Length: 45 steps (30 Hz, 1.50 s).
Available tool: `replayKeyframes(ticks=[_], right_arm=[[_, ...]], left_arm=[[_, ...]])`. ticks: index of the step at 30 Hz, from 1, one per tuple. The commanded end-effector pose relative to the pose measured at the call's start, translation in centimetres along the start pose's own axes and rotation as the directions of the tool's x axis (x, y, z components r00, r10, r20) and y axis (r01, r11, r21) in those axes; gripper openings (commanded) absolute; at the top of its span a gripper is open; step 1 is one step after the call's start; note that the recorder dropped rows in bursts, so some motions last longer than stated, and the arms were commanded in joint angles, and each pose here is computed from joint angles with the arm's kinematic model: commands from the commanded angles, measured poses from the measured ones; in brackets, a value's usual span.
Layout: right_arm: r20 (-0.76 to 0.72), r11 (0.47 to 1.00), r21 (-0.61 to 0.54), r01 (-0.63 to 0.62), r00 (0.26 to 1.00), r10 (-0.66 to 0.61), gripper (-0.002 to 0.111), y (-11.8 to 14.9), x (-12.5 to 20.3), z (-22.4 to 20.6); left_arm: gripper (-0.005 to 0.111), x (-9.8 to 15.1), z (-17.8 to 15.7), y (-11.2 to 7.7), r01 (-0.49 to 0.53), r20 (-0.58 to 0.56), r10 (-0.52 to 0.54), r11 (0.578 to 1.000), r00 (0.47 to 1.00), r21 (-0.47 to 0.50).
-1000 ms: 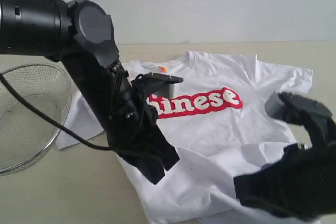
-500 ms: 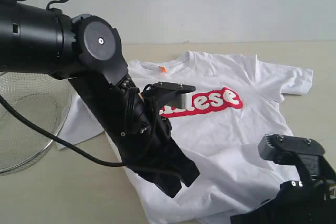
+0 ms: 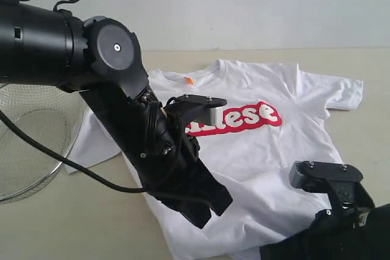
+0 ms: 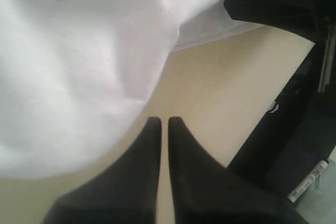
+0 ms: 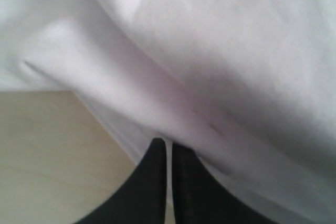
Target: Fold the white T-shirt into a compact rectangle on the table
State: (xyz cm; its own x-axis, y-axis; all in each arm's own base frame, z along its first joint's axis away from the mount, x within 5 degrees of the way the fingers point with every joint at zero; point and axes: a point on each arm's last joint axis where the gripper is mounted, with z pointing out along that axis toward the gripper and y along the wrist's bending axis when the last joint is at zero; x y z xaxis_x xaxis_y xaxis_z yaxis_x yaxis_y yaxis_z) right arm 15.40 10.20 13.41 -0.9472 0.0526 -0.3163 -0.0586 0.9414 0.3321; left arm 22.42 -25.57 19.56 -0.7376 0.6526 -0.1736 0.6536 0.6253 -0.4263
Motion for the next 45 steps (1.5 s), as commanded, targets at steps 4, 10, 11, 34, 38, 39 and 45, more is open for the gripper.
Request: replayKeyframes(ticks=[4,10,11,34,38,39,45], right_arm=[[-0.009,1.000,-0.002,0.002,1.000,-0.002,0.000,0.6,-1.0,0.6],[-0.024,1.000,0.001,0.028,0.999,-0.028,0.000,0.9,-0.6,1.0],[-0.018,0.999,-0.003,0.039,0.999,-0.039,0.000,1.2,-0.5,1.0],[-0.116,0.994,0.054,0.098,0.989,-0.091,0.000,1.4,1.0,3.7],[-0.247,0.987,0.017,0.160,0.957,-0.151,0.000,1.5,2.2,3.5],[-0.259,0.986,0.013,0.164,0.953,-0.155,0.000,1.5,2.3,3.4],[-0.358,0.977,-0.035,0.212,0.910,-0.211,0.000,1.6,3.2,3.1]], left_arm=[[0.005,0.0,-0.1,-0.2,0.003,0.012,-0.003,1.000,1.000,-0.003],[0.005,0.0,-0.1,-0.2,-0.002,0.012,0.002,1.000,1.000,-0.010],[0.005,0.0,-0.1,-0.2,-0.002,0.014,0.002,1.000,1.000,-0.011],[0.005,-0.1,-0.1,-0.1,-0.007,0.022,0.007,1.000,1.000,-0.020],[0.005,0.0,-0.1,0.3,-0.039,0.012,0.040,0.997,0.999,-0.062],[0.005,0.0,-0.1,0.3,-0.041,0.012,0.041,0.997,0.999,-0.063],[0.005,0.0,-0.1,0.3,-0.043,0.009,0.044,0.997,0.999,-0.066]])
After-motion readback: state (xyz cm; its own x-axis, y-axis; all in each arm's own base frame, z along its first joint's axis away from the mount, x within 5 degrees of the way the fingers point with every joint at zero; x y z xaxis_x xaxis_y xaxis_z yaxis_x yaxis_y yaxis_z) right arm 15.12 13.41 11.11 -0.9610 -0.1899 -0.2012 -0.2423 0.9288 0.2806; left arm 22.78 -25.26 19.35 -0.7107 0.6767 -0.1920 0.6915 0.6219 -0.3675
